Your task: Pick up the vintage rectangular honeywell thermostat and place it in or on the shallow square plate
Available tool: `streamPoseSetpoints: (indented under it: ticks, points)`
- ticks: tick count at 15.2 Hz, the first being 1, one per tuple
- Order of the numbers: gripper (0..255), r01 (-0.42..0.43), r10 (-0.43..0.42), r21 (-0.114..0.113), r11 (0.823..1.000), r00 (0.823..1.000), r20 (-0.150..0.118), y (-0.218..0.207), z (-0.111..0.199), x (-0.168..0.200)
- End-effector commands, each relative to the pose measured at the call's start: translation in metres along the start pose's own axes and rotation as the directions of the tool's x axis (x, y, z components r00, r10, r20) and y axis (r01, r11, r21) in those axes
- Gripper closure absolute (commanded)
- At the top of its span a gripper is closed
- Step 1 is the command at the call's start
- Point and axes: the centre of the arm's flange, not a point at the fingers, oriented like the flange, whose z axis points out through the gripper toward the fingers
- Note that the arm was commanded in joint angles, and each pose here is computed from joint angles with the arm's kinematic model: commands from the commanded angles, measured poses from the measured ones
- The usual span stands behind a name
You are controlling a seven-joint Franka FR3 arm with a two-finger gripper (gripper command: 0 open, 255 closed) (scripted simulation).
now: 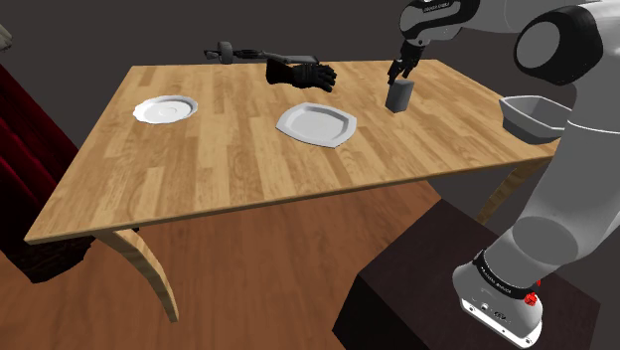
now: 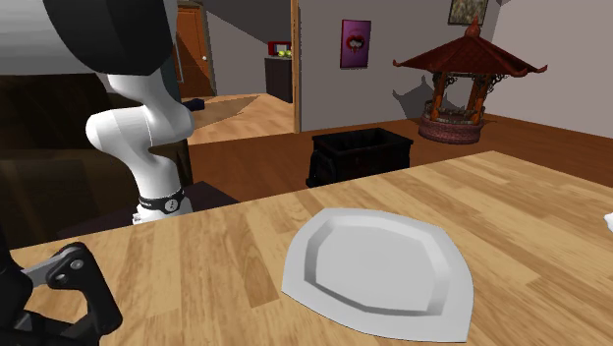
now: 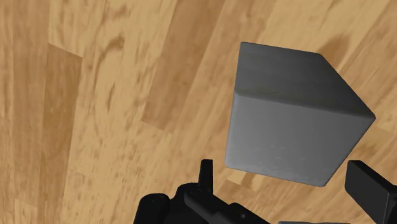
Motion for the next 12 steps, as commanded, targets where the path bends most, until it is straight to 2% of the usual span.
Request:
streamPoseSetpoints:
  ticks: [1,8,9,12]
  points:
    - [0,0.000,0.000,0.000,1.000,1.000,0.000,0.0002,0.0066,-0.0011]
    - [0,0.000,0.000,0.000,1.000,1.000,0.000,0.0002,0.0066,-0.0011]
    - [255,0.000,0.000,0.000,1.000,1.000,0.000,0.0002,0.0066,-0.0011]
    - [255,0.000,0.000,0.000,1.000,1.000,0.000,0.0004,0.0067,-0.0010]
